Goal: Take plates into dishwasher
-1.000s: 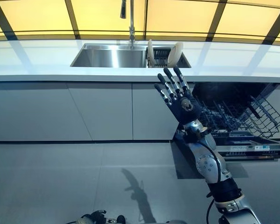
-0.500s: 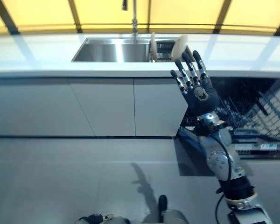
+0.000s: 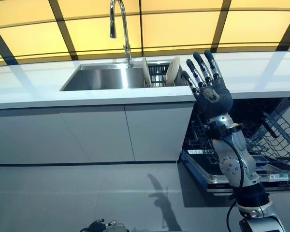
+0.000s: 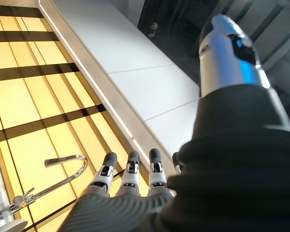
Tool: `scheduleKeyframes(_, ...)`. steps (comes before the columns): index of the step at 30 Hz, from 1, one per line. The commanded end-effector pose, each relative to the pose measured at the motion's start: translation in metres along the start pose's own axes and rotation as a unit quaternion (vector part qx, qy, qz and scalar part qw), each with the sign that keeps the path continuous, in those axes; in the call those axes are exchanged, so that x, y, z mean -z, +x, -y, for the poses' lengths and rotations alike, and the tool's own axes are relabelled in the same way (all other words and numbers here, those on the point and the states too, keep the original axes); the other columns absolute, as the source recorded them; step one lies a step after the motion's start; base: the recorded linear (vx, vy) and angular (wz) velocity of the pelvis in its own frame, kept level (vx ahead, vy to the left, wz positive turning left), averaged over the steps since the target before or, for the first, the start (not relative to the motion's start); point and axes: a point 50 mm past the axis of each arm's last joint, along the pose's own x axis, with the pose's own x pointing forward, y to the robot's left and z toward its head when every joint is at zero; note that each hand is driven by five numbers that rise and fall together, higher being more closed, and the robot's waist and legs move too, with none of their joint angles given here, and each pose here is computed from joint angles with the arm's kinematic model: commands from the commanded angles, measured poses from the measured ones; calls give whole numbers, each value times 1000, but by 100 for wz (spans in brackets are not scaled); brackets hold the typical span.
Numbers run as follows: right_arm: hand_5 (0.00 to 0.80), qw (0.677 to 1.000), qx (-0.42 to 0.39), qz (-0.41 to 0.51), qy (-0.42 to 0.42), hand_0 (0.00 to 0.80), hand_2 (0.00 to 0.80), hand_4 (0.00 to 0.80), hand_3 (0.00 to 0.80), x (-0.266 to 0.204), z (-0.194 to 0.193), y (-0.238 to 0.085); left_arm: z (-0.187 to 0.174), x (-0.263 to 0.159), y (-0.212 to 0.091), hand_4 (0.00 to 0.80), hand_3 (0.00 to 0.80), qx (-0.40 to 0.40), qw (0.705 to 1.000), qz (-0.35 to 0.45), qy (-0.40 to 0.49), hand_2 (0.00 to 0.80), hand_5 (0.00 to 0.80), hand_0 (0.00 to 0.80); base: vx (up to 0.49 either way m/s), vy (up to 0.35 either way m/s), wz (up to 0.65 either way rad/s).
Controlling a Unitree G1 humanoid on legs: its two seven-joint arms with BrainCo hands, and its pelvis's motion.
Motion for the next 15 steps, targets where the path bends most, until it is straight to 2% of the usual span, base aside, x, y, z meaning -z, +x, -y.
scheduleKeyframes(1, 0, 996, -34, 70, -32, 0, 0, 0, 0, -30, -15, 22, -4, -19, 3, 0, 0, -11, 999, 29, 21, 0, 0, 0, 506, 120, 6)
scheduleKeyframes(5, 0, 996, -35, 70, -32, 0, 0, 0, 0, -27, -11, 23, 3, 4, -1, 0, 0, -12, 1000, 9, 9, 0, 0, 0, 477, 148, -26)
scheduleKeyframes(11, 0, 997, -36, 68, -26, 0, 0, 0, 0, -28, -3, 16, -1, 9, -2, 0, 0, -22, 1000, 1, -9, 0, 0, 0, 396, 292, -49)
scheduleKeyframes(15, 0, 996, -16, 79, -35, 0, 0, 0, 0, -30, 0, 7, -4, -3, 1, 0, 0, -18, 1000, 8, 16, 0, 0, 0, 294, 336, 1)
